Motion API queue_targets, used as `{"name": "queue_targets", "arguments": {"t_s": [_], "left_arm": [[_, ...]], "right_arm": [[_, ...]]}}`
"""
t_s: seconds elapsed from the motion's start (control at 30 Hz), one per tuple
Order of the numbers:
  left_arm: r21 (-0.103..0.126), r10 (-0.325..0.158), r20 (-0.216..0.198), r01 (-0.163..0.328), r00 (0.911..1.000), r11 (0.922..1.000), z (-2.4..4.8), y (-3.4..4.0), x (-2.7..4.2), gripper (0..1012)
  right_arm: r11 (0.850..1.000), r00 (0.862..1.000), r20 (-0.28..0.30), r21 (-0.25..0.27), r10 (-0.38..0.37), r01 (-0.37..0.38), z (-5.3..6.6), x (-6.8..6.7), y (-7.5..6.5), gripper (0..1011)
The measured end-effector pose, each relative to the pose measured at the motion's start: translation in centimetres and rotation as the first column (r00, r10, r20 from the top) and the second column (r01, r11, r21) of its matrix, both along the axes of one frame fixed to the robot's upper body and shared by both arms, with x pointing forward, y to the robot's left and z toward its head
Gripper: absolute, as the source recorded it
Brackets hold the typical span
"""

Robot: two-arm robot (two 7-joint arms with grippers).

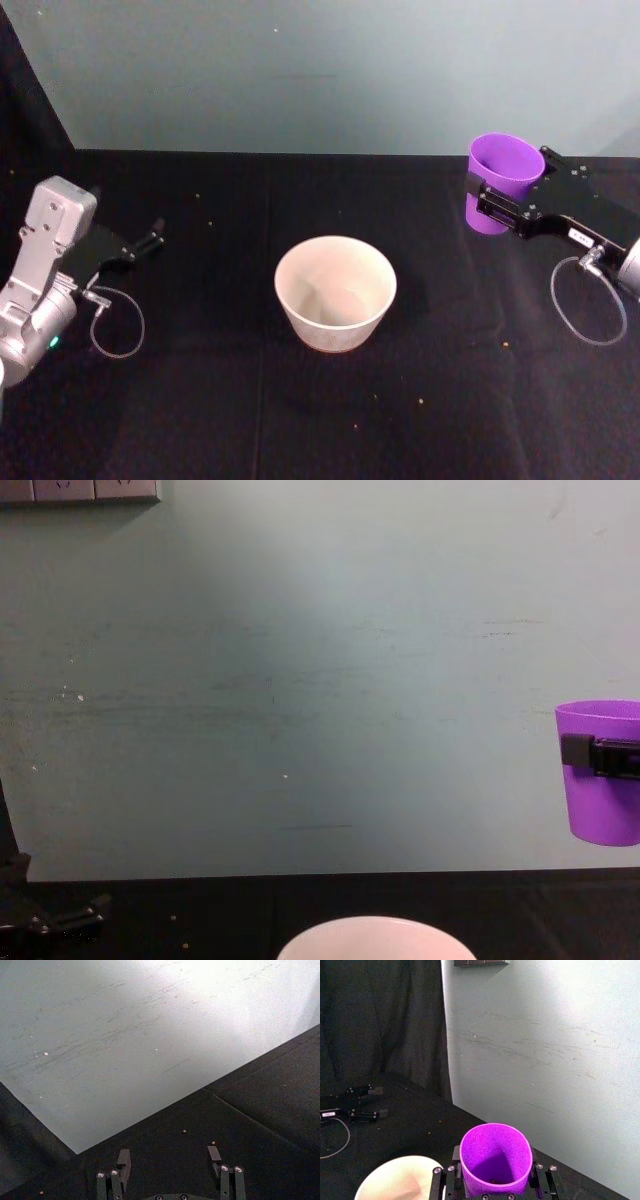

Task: Pick up the cup and pour the mung beans from the cup into the bowl.

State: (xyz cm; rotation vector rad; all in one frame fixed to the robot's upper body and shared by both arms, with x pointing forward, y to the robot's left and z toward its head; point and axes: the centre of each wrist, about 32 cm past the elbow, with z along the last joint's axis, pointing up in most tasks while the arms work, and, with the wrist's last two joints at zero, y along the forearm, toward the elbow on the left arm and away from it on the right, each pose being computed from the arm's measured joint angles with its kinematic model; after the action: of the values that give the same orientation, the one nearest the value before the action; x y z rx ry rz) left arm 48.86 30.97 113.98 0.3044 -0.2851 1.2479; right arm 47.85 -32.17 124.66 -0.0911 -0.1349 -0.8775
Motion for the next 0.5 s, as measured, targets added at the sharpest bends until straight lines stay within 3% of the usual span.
{"name": "queue_targets", "arguments": {"t_s": [0.5], "left_arm": [[0.000,0.000,0.000,0.000,1.0000,1.0000,0.00,0.00,0.00,1000]], "right_arm": [[1.000,1.000,0.000,0.000,0.000,0.000,0.00,0.00,0.00,724]]}}
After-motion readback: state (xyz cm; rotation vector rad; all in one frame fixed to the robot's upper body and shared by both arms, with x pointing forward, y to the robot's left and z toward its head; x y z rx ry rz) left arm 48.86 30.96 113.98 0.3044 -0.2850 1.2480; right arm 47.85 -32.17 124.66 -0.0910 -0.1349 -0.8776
